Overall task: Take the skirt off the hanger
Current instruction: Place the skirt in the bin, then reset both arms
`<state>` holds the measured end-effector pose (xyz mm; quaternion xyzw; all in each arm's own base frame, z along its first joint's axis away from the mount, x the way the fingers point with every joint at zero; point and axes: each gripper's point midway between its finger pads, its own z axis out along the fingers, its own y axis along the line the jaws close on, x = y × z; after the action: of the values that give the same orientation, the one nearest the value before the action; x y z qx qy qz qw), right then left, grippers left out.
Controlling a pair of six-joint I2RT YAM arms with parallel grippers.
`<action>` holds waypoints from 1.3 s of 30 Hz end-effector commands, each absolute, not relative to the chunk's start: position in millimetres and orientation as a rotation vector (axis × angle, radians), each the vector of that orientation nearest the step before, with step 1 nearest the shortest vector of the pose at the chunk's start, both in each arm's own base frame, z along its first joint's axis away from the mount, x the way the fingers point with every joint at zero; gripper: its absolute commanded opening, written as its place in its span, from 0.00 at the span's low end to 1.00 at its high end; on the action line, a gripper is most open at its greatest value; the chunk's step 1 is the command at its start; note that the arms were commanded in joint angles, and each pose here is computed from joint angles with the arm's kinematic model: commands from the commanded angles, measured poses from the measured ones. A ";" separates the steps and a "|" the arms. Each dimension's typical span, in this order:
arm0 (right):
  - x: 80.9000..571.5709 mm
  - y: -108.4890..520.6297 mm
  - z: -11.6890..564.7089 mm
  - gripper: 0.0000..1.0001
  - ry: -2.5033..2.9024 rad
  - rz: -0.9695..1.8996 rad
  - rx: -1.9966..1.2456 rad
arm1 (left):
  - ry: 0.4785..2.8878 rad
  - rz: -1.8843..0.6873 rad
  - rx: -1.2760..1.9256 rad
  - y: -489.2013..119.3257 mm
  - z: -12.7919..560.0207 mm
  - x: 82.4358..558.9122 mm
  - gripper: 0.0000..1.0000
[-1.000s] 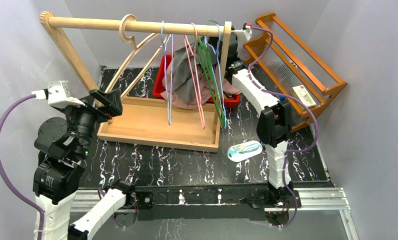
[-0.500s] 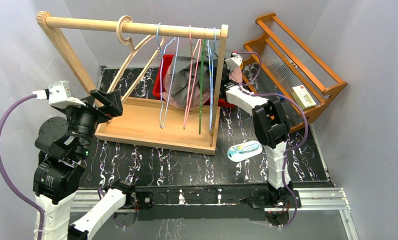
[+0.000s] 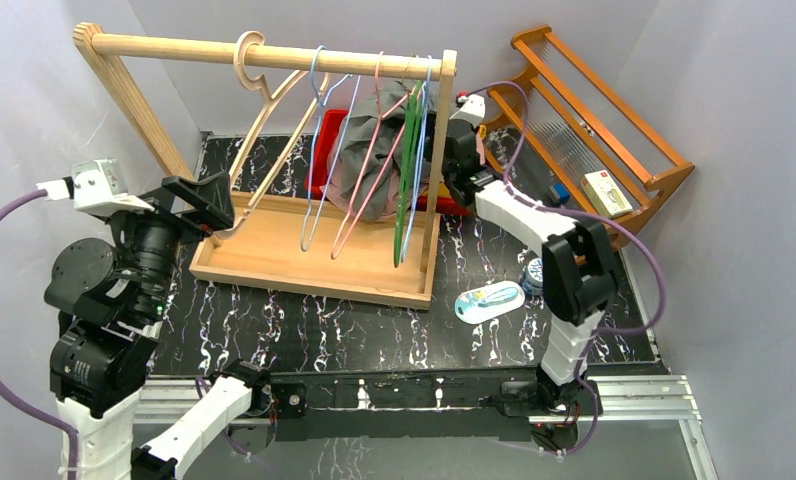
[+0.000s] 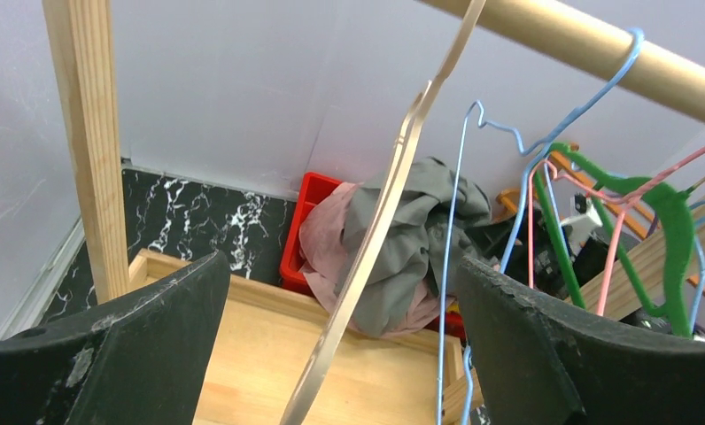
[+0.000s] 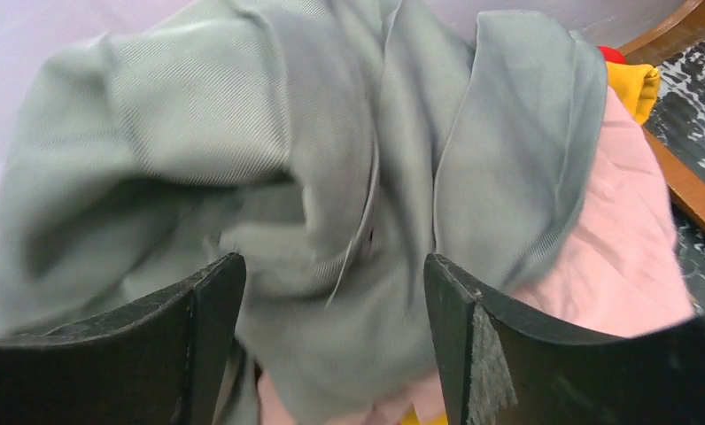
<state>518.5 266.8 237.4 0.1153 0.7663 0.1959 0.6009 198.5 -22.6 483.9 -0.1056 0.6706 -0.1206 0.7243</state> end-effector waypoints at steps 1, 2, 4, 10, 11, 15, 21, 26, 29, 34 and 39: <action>487.4 239.2 274.5 0.84 1.758 0.429 0.099 | 1.417 -0.254 -0.236 -15.9 508.0 191.6 0.98; 485.6 226.9 272.6 0.85 1.777 0.434 0.111 | 1.416 -0.254 -0.236 -15.7 509.0 191.4 0.98; 479.1 201.1 265.0 0.86 1.806 0.401 0.111 | 1.414 -0.251 -0.239 -14.7 510.9 190.6 0.98; 442.3 126.0 272.5 0.98 1.848 0.244 0.050 | 1.389 -0.229 -0.223 -11.9 528.7 188.9 0.98; 434.7 115.2 283.8 0.98 1.845 0.208 0.038 | 1.382 -0.224 -0.216 -12.1 533.6 189.9 0.98; 392.8 99.1 338.0 0.98 1.806 0.196 0.021 | 1.329 -0.218 -0.183 -16.7 556.6 198.5 0.98; 308.5 123.5 442.1 0.98 1.596 0.430 -0.231 | 1.202 -0.281 -0.122 -34.1 593.5 210.3 0.98; 250.9 108.6 510.9 0.98 1.458 0.403 -0.305 | 1.170 -0.303 -0.096 -41.9 602.7 216.0 0.98; 220.2 95.7 547.0 0.98 1.355 0.382 -0.295 | 1.159 -0.309 -0.103 -41.7 603.6 216.0 0.98; 195.0 72.8 580.5 0.98 1.277 0.294 -0.260 | 1.148 -0.305 -0.103 -39.9 604.7 212.6 0.98; 188.2 59.7 589.7 0.98 1.253 0.267 -0.192 | 1.138 -0.315 -0.102 -40.7 606.7 210.9 0.98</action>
<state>182.2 69.7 594.6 -0.1077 0.5695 0.1496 0.8011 216.2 -39.9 593.6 -0.0518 0.5595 -0.1400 0.8153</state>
